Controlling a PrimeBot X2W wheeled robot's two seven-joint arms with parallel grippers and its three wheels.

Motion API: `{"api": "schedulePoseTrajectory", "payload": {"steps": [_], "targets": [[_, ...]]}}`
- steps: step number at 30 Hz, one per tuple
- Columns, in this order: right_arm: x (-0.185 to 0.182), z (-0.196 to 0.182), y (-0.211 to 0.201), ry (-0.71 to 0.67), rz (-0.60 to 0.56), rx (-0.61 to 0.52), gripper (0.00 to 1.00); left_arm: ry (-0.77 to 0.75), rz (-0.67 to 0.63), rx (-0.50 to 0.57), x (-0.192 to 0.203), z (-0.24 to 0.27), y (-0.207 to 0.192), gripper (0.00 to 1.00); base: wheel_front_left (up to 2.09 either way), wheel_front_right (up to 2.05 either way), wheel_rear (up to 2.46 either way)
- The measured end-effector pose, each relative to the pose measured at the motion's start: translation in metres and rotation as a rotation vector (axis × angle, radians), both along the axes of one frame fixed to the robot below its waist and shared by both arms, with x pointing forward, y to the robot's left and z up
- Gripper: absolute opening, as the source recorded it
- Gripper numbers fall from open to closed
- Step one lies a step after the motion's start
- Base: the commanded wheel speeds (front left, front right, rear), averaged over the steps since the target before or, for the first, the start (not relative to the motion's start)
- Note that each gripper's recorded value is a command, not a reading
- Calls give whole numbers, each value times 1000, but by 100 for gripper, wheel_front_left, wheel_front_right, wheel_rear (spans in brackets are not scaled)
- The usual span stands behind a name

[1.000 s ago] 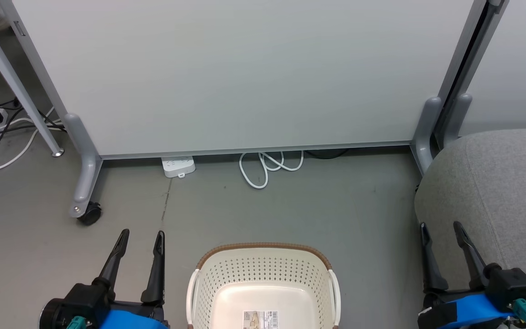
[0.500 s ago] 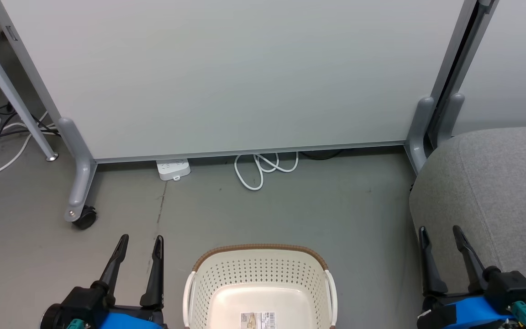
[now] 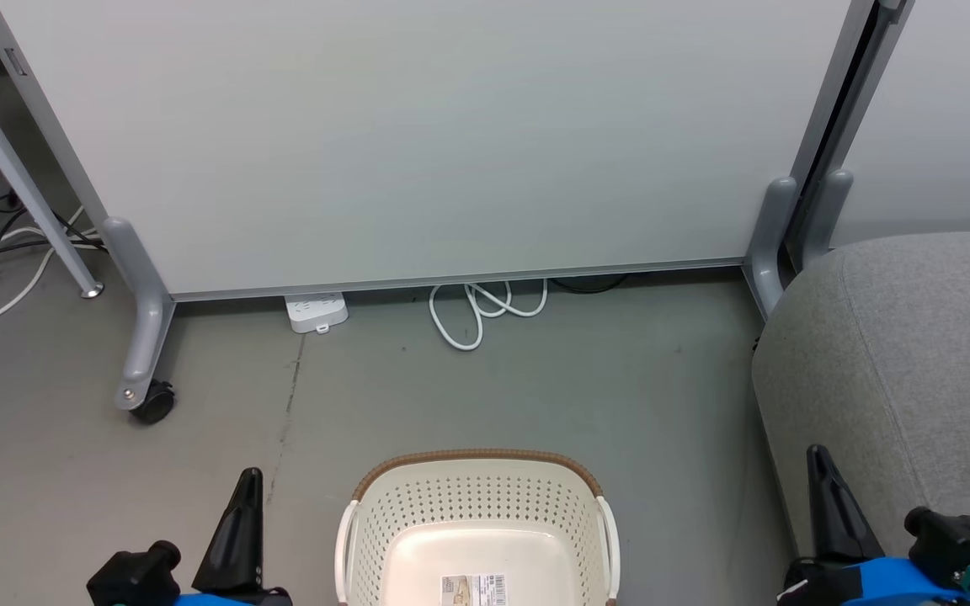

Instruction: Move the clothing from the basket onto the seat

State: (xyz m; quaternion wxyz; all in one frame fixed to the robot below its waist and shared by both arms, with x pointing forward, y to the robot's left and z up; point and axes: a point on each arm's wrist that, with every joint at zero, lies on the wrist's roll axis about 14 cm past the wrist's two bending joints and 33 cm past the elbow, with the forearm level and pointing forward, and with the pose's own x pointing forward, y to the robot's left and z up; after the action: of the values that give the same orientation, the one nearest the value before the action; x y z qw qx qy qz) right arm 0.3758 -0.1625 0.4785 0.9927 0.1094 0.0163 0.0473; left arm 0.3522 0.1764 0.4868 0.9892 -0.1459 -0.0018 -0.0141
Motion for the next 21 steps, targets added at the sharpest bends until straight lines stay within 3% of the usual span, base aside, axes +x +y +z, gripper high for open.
{"api": "schedulePoseTrajectory", "payload": {"steps": [21], "targets": [[2,-1,-14,58,-80,341,0,48,67,-328,6,-4,15,0,0,0,0]]}}
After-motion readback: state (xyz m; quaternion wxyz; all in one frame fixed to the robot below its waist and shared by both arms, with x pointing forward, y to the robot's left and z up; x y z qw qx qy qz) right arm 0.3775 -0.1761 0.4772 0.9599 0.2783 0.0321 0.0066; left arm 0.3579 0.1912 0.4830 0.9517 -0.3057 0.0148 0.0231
